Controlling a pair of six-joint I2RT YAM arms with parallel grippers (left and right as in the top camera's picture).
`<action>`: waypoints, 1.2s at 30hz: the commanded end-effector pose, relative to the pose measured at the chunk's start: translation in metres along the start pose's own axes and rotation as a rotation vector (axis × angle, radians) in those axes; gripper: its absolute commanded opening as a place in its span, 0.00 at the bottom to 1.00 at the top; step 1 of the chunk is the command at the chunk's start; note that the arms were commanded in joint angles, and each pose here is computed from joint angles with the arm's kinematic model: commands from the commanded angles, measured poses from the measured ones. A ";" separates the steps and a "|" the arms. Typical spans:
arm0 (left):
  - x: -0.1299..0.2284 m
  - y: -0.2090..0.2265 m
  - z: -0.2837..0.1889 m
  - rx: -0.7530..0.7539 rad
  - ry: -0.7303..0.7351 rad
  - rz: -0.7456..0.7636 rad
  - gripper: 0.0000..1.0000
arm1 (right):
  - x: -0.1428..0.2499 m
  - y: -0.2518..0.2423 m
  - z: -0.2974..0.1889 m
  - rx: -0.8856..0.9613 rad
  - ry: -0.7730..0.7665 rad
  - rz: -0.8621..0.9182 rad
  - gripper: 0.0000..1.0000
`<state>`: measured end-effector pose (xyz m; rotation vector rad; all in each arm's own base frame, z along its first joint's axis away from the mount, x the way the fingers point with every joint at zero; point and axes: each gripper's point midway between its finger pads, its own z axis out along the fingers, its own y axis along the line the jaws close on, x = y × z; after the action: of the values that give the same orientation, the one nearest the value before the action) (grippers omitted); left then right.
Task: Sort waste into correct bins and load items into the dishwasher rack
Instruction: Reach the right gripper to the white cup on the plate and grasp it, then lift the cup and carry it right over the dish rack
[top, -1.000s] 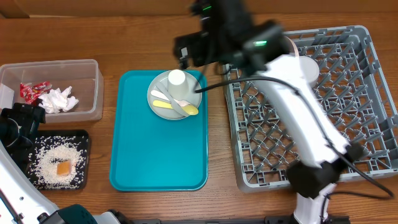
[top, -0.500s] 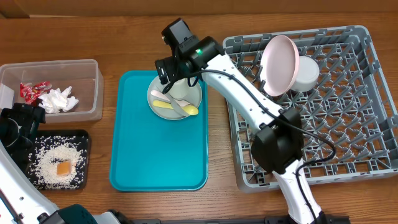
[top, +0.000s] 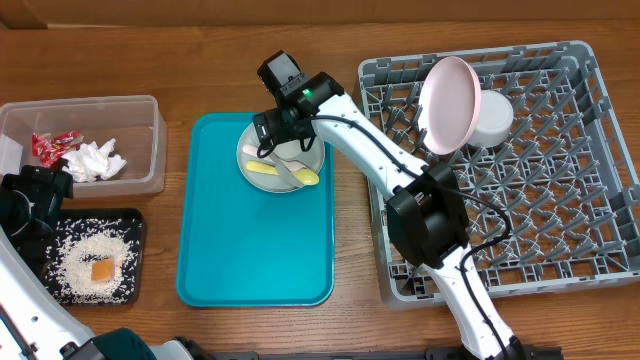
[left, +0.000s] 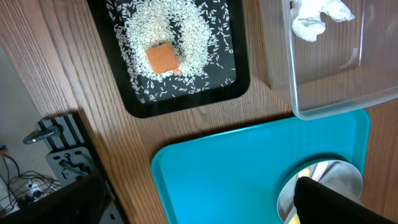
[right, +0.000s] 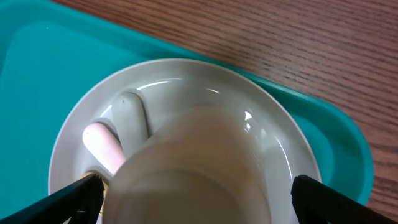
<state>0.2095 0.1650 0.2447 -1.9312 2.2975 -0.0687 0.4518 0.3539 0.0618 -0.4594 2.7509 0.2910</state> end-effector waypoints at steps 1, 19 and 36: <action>-0.001 0.003 0.003 -0.017 0.002 -0.018 1.00 | -0.001 0.004 -0.001 0.001 -0.012 -0.003 0.94; -0.001 0.003 0.003 -0.017 0.002 -0.018 1.00 | 0.005 0.002 -0.001 0.009 0.013 -0.003 0.57; -0.001 0.003 0.003 -0.017 0.002 -0.018 1.00 | -0.047 0.001 -0.119 -0.043 -0.179 0.048 0.55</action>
<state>0.2095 0.1650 0.2447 -1.9312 2.2975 -0.0687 0.4452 0.3464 0.0935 -0.4304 2.7649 0.2828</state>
